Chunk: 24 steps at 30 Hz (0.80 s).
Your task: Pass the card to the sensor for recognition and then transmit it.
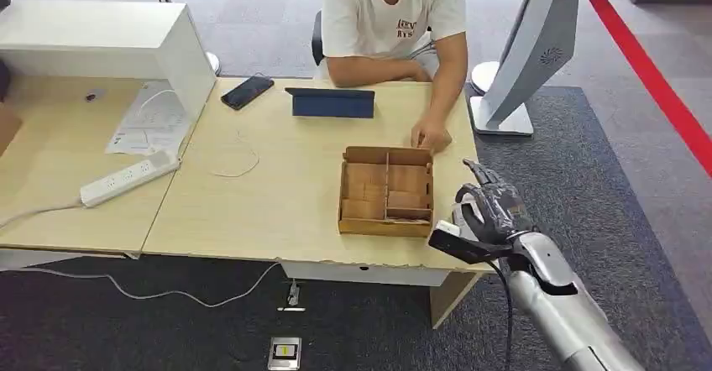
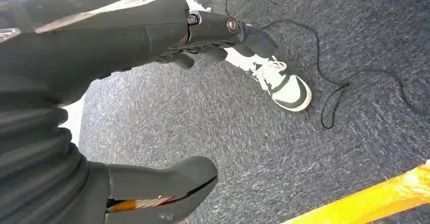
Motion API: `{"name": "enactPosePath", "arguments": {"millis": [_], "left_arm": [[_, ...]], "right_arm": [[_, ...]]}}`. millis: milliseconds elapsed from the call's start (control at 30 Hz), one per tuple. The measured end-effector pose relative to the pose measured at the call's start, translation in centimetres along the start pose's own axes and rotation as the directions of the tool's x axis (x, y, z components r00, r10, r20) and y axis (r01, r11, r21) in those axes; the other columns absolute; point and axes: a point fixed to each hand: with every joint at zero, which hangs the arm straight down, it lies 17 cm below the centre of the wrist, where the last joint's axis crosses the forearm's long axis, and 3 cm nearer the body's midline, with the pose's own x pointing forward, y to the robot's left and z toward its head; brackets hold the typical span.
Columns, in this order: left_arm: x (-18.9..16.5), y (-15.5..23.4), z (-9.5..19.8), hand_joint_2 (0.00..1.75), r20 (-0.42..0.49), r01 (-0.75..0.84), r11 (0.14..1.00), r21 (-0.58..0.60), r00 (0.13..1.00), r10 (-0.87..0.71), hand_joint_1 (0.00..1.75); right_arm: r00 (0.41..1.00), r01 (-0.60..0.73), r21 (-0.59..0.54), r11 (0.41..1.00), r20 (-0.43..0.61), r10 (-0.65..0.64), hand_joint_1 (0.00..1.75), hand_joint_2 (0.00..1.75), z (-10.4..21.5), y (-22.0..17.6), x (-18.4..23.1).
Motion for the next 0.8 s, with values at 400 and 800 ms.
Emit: {"name": "enactPosePath", "arguments": {"millis": [400,800], "left_arm": [[-0.5,0.8,-0.4,1.75,0.01,0.021,1.0,-0.002,1.0,-0.021,0.0],[-0.6,0.6,-0.3,1.75,-0.019,-0.001,1.0,0.006,1.0,0.001,0.0]], "right_arm": [[0.997,-0.03,0.118,0.993,-0.067,0.038,1.75,1.75,1.5,3.9,-2.6],[0.991,-0.046,0.228,0.973,-0.108,0.072,1.75,1.75,2.1,5.8,-4.2]]}}
